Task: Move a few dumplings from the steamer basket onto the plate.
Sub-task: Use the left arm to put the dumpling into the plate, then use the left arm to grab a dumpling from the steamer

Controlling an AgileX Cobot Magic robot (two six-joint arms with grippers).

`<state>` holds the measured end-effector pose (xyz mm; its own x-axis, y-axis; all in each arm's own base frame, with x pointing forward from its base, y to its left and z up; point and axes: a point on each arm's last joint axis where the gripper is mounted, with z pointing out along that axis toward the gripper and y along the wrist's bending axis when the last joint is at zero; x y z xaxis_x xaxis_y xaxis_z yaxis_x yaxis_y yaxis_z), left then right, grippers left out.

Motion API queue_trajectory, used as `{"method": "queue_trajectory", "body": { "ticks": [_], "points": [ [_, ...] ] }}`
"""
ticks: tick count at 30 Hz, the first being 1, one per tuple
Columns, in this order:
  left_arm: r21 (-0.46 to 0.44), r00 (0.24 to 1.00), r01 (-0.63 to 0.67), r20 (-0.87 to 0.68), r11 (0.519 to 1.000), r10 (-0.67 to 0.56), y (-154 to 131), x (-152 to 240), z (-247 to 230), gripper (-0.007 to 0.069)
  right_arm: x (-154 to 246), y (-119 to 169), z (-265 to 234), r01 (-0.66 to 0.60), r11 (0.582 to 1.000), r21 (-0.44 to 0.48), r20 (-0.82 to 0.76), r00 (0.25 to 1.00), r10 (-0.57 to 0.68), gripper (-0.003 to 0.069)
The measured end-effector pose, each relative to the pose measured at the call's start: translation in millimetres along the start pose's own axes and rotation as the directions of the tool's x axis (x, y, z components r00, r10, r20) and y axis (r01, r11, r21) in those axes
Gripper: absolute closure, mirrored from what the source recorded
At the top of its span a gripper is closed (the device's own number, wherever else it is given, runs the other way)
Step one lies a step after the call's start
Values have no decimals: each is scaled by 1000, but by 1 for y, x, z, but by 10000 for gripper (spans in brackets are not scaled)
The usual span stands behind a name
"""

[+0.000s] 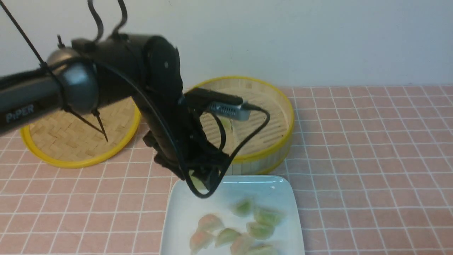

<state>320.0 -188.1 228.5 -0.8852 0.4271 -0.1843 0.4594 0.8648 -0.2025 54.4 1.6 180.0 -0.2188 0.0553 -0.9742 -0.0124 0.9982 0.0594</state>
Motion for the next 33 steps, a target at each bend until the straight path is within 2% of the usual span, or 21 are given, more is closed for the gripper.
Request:
{"method": "queue_trajectory", "body": {
  "ticks": [9,15,17,22,24,26,30,33],
  "points": [
    [15,999,23,-34,1000,-22,8,-4,45,184,0,0,0,0,1000,0,0,1000,0,673],
    [30,1000,11,22,999,-11,3,-20,28,34,0,0,0,0,1000,0,0,1000,0,673],
    [27,998,-4,56,1000,3,0,-29,18,18,0,0,0,0,1000,0,0,1000,0,673],
    [-30,984,-53,166,998,57,-1,-52,-12,14,0,0,0,0,1000,0,0,1000,0,673],
    [-85,956,-34,288,996,57,1,-72,-26,30,0,0,0,0,1000,0,0,1000,0,673],
    [-99,938,-9,345,995,43,4,-84,-33,34,0,0,0,0,1000,0,0,1000,0,673],
    [-106,911,46,412,993,2,21,-113,-30,41,0,0,0,0,1000,0,0,1000,0,673],
    [-110,915,63,403,992,-13,33,-130,-6,41,0,0,0,0,1000,0,0,1000,0,673]
  ]
}}
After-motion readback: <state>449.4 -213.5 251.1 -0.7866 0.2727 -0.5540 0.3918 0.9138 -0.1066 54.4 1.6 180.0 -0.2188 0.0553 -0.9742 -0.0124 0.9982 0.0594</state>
